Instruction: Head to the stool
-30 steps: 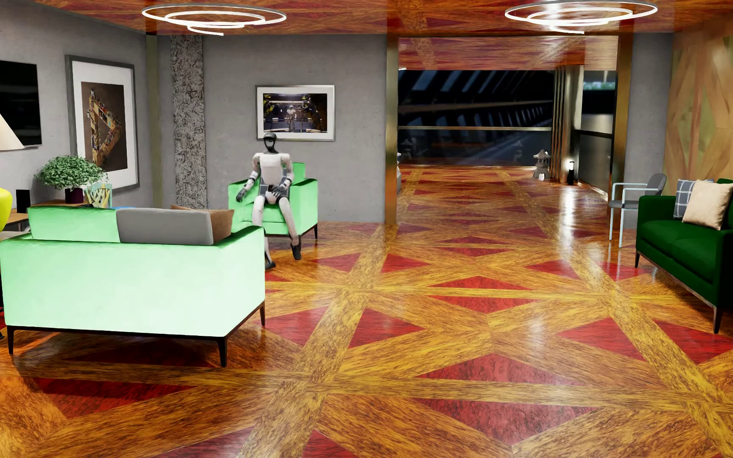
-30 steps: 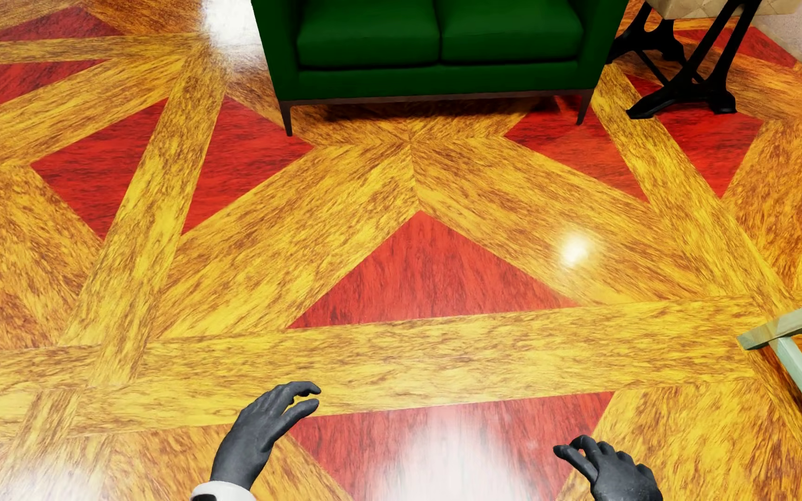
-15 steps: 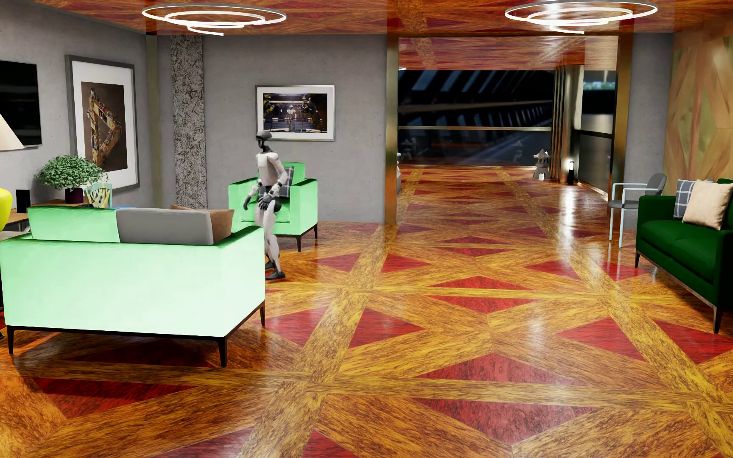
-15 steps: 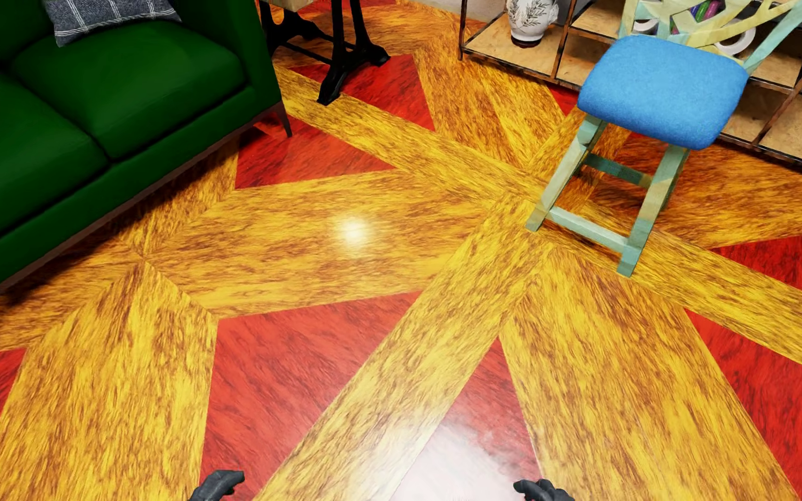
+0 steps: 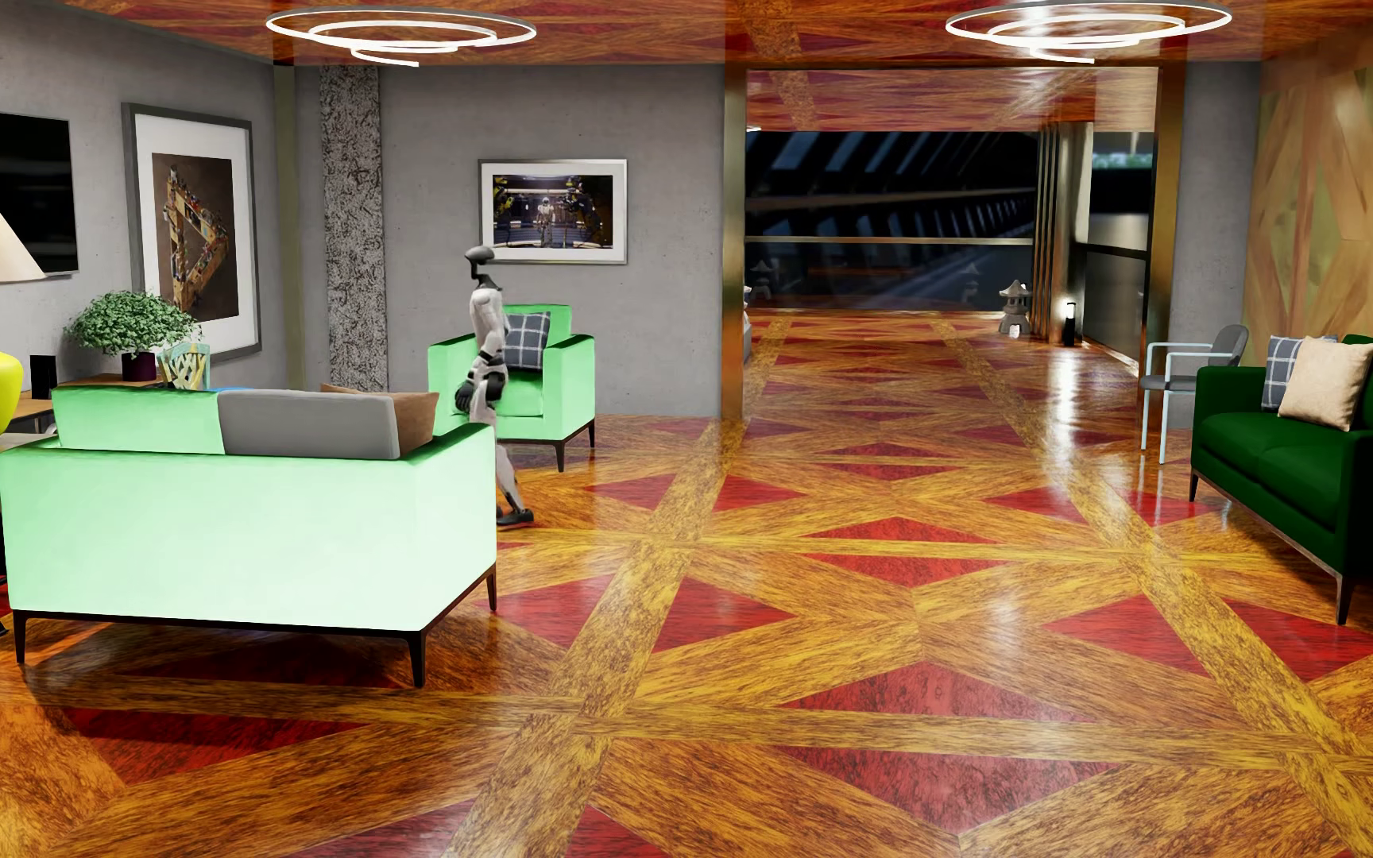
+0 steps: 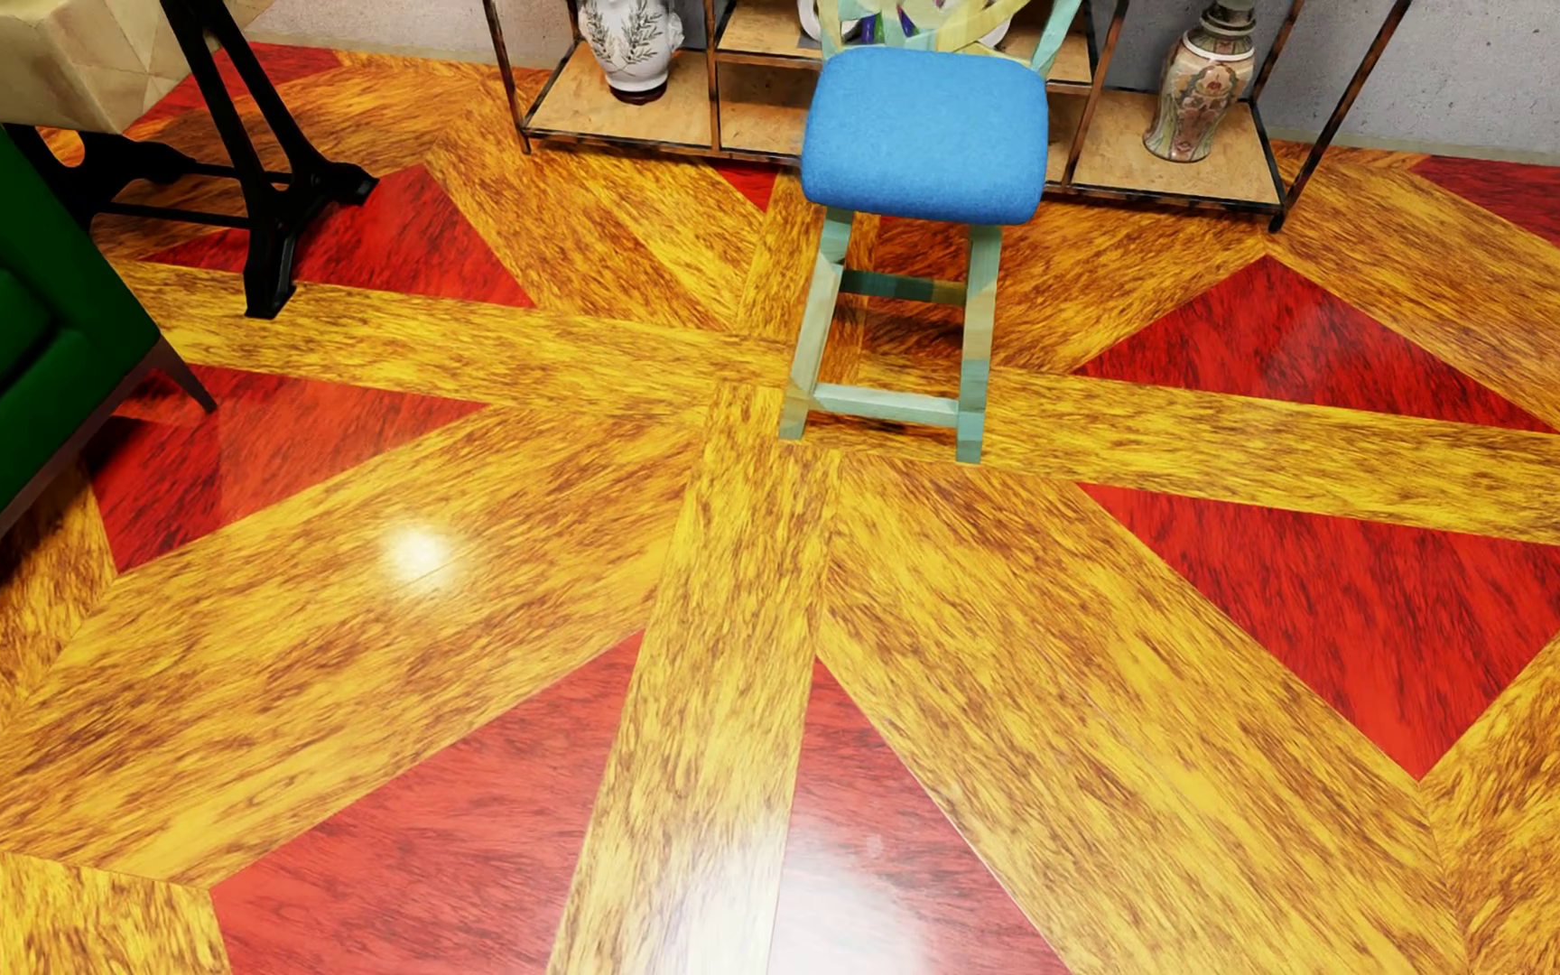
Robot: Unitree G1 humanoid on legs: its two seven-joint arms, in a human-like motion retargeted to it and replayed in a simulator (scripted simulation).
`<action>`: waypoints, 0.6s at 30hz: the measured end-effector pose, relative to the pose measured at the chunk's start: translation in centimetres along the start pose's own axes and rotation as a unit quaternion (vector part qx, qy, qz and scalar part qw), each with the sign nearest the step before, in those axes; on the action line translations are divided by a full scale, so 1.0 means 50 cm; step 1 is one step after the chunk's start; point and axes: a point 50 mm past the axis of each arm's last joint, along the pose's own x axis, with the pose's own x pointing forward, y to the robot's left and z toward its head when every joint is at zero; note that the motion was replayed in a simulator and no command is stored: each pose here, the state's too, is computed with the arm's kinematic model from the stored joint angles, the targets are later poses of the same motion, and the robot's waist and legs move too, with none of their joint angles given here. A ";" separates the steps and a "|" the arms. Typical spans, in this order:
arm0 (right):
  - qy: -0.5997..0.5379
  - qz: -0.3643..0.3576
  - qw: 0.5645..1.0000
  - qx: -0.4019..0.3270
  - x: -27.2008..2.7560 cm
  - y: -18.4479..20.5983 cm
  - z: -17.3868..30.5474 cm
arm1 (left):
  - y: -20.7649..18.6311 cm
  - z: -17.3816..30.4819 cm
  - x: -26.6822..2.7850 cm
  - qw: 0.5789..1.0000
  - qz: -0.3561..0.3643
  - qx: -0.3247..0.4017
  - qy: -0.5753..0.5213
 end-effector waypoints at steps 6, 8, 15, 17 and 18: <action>-0.096 -0.101 0.990 -0.020 -0.012 -0.088 0.098 | -0.006 -0.002 -0.015 0.999 0.014 -0.050 0.002; -0.121 -0.138 0.983 -0.004 -0.019 -0.121 0.123 | -0.012 -0.026 -0.021 0.998 0.010 -0.060 0.024; -0.180 -0.184 0.966 -0.018 -0.046 -0.163 0.175 | -0.035 -0.058 -0.034 0.994 -0.012 -0.091 0.059; -0.163 -0.180 0.970 -0.020 -0.042 -0.154 0.160 | -0.041 -0.045 -0.031 0.996 -0.023 -0.064 0.049; -0.150 -0.173 0.973 -0.020 -0.038 -0.146 0.148 | -0.044 -0.036 -0.029 0.998 -0.030 -0.049 0.040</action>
